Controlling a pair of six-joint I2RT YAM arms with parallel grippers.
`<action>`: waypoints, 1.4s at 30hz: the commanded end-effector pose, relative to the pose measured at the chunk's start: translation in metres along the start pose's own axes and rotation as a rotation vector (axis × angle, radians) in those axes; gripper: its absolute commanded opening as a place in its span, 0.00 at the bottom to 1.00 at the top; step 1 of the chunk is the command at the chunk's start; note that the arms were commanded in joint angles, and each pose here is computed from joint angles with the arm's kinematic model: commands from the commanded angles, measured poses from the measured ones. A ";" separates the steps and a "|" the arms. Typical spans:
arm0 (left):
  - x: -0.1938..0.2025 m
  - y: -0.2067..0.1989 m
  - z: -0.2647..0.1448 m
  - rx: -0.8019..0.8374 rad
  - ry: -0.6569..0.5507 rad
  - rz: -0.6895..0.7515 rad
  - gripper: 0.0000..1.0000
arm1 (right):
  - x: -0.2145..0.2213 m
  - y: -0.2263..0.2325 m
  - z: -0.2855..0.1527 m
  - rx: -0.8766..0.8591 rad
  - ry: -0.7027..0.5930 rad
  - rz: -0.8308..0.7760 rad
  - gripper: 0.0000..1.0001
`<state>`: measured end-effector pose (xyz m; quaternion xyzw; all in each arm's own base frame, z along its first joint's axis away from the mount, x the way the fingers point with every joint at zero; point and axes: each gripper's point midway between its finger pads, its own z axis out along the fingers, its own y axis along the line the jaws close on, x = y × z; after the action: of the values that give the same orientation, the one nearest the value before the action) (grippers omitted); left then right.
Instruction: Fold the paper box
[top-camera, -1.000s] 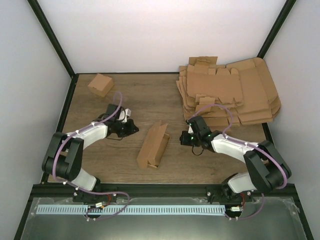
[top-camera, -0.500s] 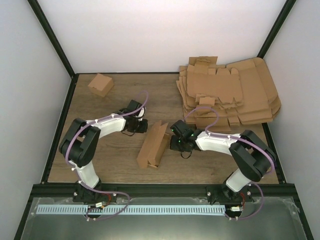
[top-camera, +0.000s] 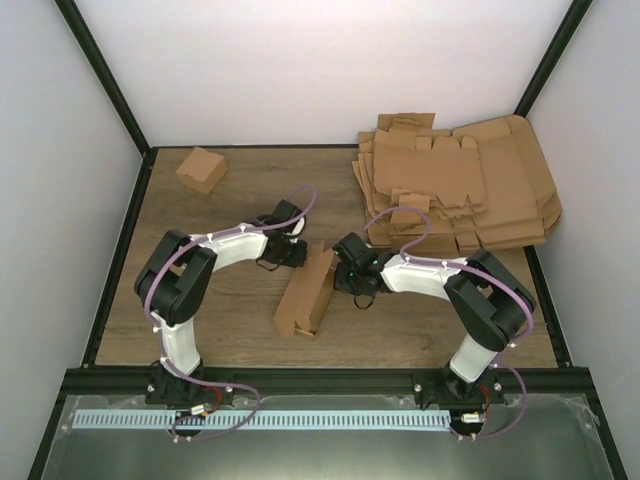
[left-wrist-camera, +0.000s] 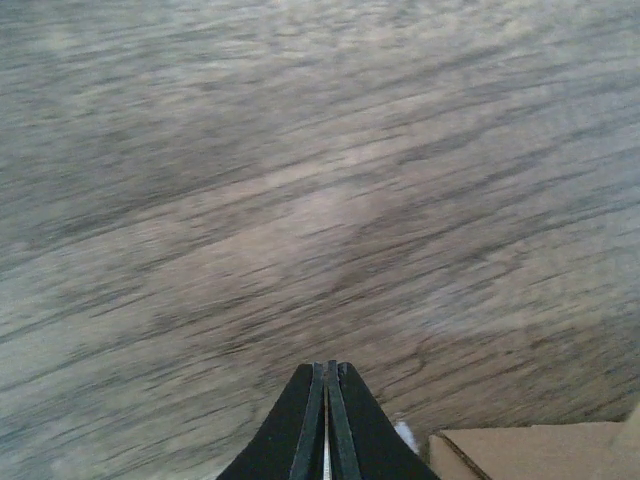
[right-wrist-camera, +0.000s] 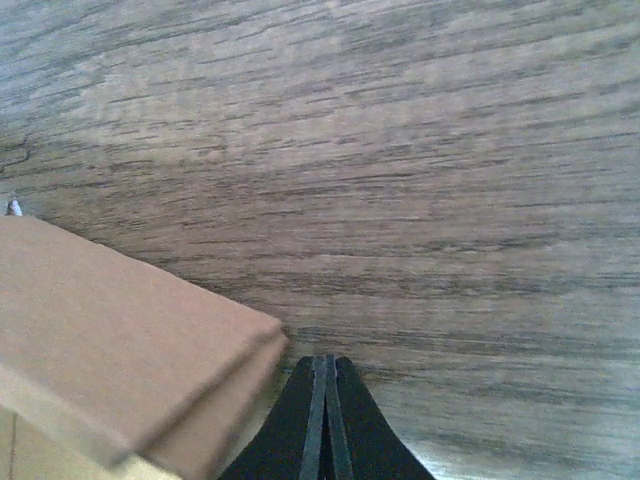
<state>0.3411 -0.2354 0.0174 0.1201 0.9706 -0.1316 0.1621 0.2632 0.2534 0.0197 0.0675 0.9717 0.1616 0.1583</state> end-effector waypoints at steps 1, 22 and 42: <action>0.003 -0.012 0.007 -0.019 0.021 0.051 0.04 | -0.003 0.008 0.006 -0.002 0.000 -0.019 0.01; 0.016 -0.051 0.023 0.095 0.088 0.133 0.04 | -0.007 0.036 0.016 -0.050 0.023 -0.153 0.01; -0.003 -0.017 0.002 -0.037 -0.002 0.120 0.14 | -0.007 -0.007 -0.011 0.052 -0.040 -0.155 0.02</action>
<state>0.3388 -0.2631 0.0172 0.1774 0.9625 -0.1203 0.1662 0.2672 0.2494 0.0203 -0.0030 0.9781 0.1142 0.1742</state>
